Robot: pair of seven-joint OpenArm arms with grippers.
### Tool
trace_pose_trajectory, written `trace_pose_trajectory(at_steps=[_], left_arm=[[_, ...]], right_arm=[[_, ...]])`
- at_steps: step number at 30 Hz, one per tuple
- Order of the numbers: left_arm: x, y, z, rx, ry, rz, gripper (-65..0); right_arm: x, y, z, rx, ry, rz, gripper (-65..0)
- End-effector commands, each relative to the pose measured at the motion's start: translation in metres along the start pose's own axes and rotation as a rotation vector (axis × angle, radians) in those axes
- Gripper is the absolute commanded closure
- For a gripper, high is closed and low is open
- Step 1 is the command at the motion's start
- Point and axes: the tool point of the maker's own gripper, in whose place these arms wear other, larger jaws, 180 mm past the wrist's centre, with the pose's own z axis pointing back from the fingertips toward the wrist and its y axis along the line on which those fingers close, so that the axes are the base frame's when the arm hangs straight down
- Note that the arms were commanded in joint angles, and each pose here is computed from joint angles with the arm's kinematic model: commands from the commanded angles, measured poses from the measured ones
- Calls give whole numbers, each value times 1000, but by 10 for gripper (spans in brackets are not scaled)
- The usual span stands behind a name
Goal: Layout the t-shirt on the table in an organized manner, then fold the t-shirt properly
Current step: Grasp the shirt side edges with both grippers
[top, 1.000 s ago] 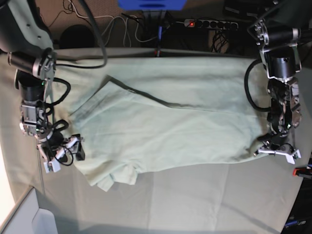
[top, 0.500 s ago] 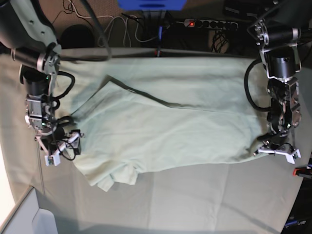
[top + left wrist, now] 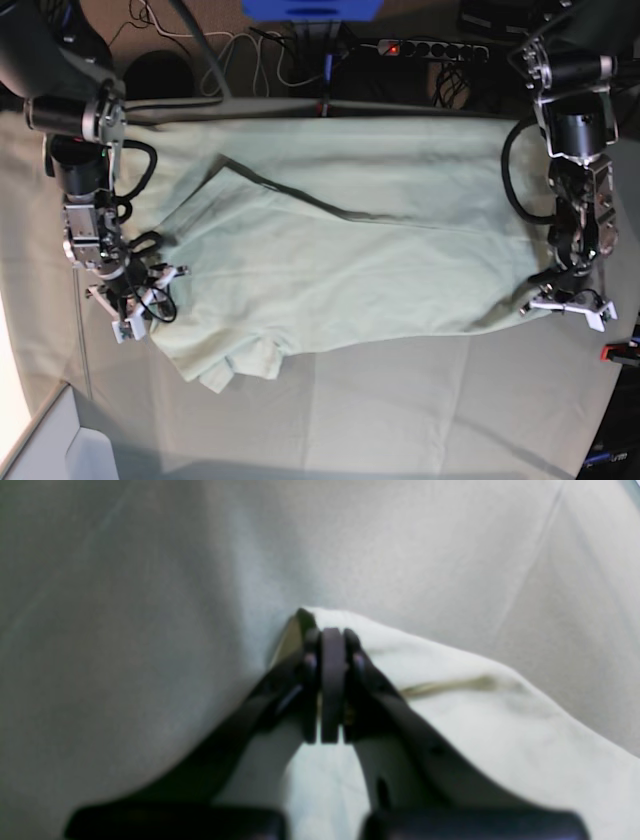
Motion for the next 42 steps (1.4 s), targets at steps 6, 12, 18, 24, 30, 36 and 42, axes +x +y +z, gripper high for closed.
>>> trace_pose_trajectory(at_steps=[6, 12, 18, 24, 30, 36, 42], left_arm=[[25, -4, 0, -14, -62, -10, 0], [32, -10, 3, -32, -79, -6, 0], [51, -21, 28, -76, -171, -50, 0], [40, -23, 50, -101, -191, -81, 0], [41, 1, 81, -60, -260, 8, 0], [25, 16, 99, -33, -210, 44, 0], [13, 26, 121, -4, -178, 92, 0]], right_arm=[[20, -18, 1, -37, -31, 19, 0], [37, -22, 3, -50, -76, 40, 0], [48, -27, 22, -102, -170, 27, 0], [52, -29, 39, -150, -234, -12, 0], [32, -43, 57, -209, -232, -48, 0], [8, -59, 70, -262, -210, -104, 0], [-14, -62, 83, -293, -225, -138, 0]])
